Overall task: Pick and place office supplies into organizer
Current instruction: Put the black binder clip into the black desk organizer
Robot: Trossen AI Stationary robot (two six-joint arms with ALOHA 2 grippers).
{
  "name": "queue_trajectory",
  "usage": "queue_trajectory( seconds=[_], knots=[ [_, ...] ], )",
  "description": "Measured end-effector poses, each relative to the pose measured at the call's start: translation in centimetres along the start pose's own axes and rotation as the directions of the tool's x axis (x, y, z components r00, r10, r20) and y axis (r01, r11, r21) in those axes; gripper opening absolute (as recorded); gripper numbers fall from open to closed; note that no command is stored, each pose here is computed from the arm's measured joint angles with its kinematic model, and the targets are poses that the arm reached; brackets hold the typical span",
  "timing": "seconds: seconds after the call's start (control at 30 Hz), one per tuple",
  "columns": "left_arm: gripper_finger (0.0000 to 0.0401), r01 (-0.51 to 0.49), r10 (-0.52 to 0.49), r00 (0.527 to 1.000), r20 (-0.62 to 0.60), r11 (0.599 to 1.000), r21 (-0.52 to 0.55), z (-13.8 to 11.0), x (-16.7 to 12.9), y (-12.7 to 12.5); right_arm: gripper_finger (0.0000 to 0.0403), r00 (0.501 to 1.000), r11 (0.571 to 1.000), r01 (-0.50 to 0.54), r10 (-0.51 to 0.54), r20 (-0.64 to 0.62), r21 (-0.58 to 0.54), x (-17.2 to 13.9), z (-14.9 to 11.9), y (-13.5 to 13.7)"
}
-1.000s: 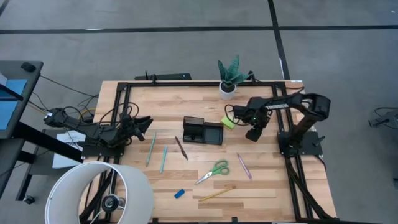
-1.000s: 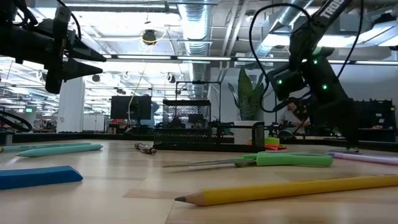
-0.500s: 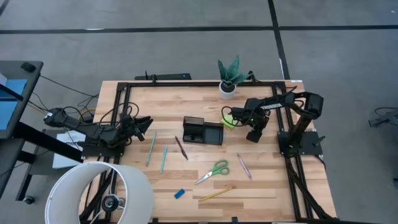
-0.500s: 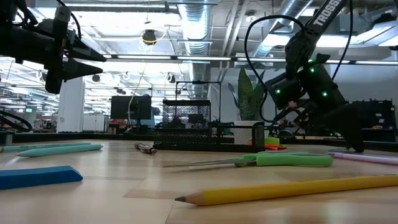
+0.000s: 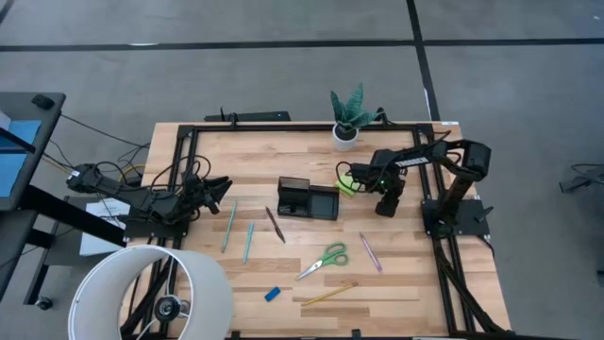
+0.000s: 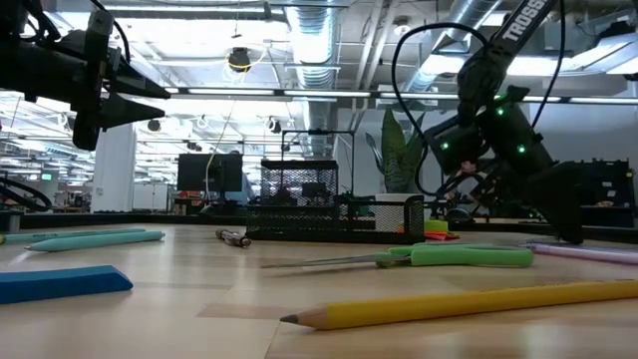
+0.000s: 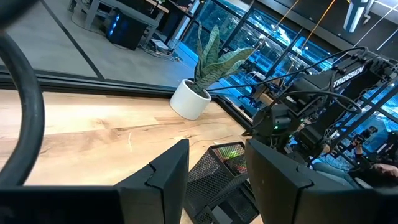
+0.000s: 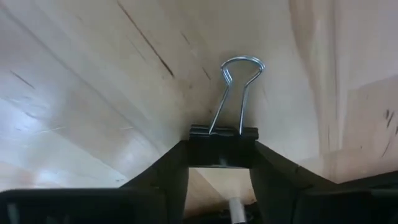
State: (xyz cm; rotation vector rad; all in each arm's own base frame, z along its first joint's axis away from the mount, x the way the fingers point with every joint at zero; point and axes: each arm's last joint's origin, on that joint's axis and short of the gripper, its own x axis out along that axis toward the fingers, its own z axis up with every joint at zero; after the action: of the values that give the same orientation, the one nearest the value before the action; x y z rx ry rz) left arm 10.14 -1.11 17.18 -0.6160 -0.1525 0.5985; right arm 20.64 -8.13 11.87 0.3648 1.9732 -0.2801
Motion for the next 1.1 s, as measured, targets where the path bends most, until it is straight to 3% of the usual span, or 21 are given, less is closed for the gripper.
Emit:
queue_trajectory(
  seconds=[0.17, 0.27, 0.43, 0.5, 0.63, 0.73, 0.8, 0.93, 1.1],
  knots=[
    [0.0149, 0.0, 0.0, 1.0, 0.0, 1.0, -0.021, 0.0, 0.0, 0.0, 0.0131, 0.991, 1.0, -0.016, 0.017, 0.132, -0.01, -1.8, -0.2, 1.0],
    [0.0149, 0.0, 0.0, 1.0, 0.0, 0.999, -0.043, 0.0, 0.0, 0.0, 0.0151, 0.979, 0.999, -0.042, 0.046, 0.199, -0.027, -3.6, -1.0, 1.9],
    [0.0149, 0.002, -0.002, 1.0, 0.004, 0.999, -0.051, 0.1, 0.0, 0.0, 0.0161, 0.889, 0.985, -0.144, 0.17, 0.424, -0.094, -8.1, -2.1, 4.4],
    [0.0149, 0.003, -0.002, 1.0, 0.004, 0.998, -0.056, 0.1, 0.0, 0.0, 0.0147, 0.806, 0.972, -0.174, 0.233, 0.545, -0.158, -10.2, -2.3, 5.5],
    [0.0149, 0.003, -0.002, 1.0, 0.004, 0.998, -0.059, 0.1, 0.0, 0.0, 0.0131, 0.553, 0.945, -0.221, 0.324, 0.767, -0.24, -14.1, -1.4, 7.4],
    [0.0149, 0.003, -0.002, 1.0, 0.004, 0.998, -0.059, 0.1, 0.0, 0.0, 0.0143, 0.363, 0.921, -0.237, 0.378, 0.851, -0.308, -16.3, -0.1, 8.5],
    [0.0149, 0.002, -0.002, 1.0, 0.004, 0.998, -0.059, 0.1, 0.0, 0.0, 0.0158, 0.289, 0.911, -0.217, 0.404, 0.868, -0.351, -17.0, 1.2, 9.5],
    [0.0149, 0.001, -0.001, 1.0, 0.003, 0.998, -0.057, 0.0, 0.0, 0.0, 0.0165, 0.35, 0.911, -0.212, 0.408, 0.843, -0.353, -15.9, 3.9, 11.0],
    [0.0149, 0.001, -0.001, 1.0, 0.002, 0.999, -0.054, 0.0, 0.0, 0.0, 0.0131, 0.446, 0.926, -0.232, 0.372, 0.814, -0.296, -13.9, 7.4, 11.6]
  ],
)
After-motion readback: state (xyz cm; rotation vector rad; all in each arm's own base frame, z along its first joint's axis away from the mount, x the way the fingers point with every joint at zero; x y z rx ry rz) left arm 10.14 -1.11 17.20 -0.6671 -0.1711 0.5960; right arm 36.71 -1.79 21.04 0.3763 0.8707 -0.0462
